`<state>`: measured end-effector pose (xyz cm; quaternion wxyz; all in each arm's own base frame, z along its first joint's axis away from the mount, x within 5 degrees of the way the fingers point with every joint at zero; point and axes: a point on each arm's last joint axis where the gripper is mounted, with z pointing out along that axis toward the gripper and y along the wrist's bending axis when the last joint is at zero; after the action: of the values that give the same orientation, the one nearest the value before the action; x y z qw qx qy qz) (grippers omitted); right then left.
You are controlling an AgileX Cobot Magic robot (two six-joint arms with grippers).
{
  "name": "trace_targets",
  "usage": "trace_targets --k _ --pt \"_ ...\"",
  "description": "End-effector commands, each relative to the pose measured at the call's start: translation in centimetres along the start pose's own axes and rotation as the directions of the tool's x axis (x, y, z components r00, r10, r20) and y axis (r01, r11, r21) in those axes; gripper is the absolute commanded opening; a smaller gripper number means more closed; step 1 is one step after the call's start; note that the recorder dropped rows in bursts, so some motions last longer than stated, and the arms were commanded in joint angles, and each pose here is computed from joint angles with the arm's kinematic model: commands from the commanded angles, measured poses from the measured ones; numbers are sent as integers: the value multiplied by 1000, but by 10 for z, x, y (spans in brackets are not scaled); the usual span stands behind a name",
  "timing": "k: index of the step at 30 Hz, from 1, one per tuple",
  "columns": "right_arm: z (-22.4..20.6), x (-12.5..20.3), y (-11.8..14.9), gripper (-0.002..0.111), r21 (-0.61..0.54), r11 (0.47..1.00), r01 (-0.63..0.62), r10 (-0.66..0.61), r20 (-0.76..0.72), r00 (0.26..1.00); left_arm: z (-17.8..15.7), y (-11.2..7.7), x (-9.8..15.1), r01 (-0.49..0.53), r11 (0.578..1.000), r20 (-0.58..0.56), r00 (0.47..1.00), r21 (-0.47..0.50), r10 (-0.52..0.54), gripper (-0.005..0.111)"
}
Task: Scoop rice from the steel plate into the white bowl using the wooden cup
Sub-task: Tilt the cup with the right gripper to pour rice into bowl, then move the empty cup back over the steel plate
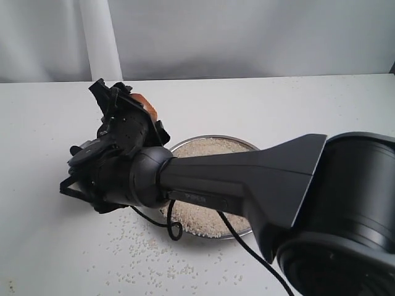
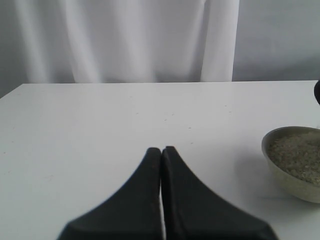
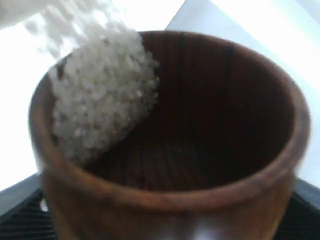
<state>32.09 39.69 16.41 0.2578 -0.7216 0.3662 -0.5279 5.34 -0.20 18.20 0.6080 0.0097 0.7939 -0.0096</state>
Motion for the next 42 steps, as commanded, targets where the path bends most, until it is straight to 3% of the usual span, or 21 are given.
trace_targets --k 1,5,18,21,22,24,27,33,40,42 --pt "-10 -4 -13 0 80 996 31 -33 21 999 0 0 0 3 1000 7 1000 2 -3 0" --pt "-18 -12 -18 0 130 990 60 -67 48 997 0 0 0 3 1000 7 1000 2 -3 0" --pt "-19 -13 -18 0 138 985 103 -110 45 993 0 0 0 3 1000 7 1000 2 -3 0" --pt "-19 -15 -17 0 120 992 -33 24 76 997 0 0 0 3 1000 7 1000 2 -3 0" --pt "-21 -15 -18 0 85 984 -155 145 116 983 0 0 0 3 1000 7 1000 2 -3 0" --pt "-27 -16 -23 0 -3 930 -368 360 210 909 0 0 0 3 1000 7 1000 2 -3 0" --pt "-38 -11 -36 0 -156 791 -592 608 307 732 0 0 0 3 1000 7 1000 2 -3 0" --pt "-61 -9 -62 0 -407 532 -743 831 420 365 0 0 0 3 1000 7 1000 2 -3 0" --pt "-78 13 -81 0 -504 361 -784 910 374 179 0 0 0 3 1000 7 1000 2 -3 0" --pt "-89 33 -93 0 -488 354 -798 910 377 173 0 0 0 3 1000 7 1000 2 -3 0"
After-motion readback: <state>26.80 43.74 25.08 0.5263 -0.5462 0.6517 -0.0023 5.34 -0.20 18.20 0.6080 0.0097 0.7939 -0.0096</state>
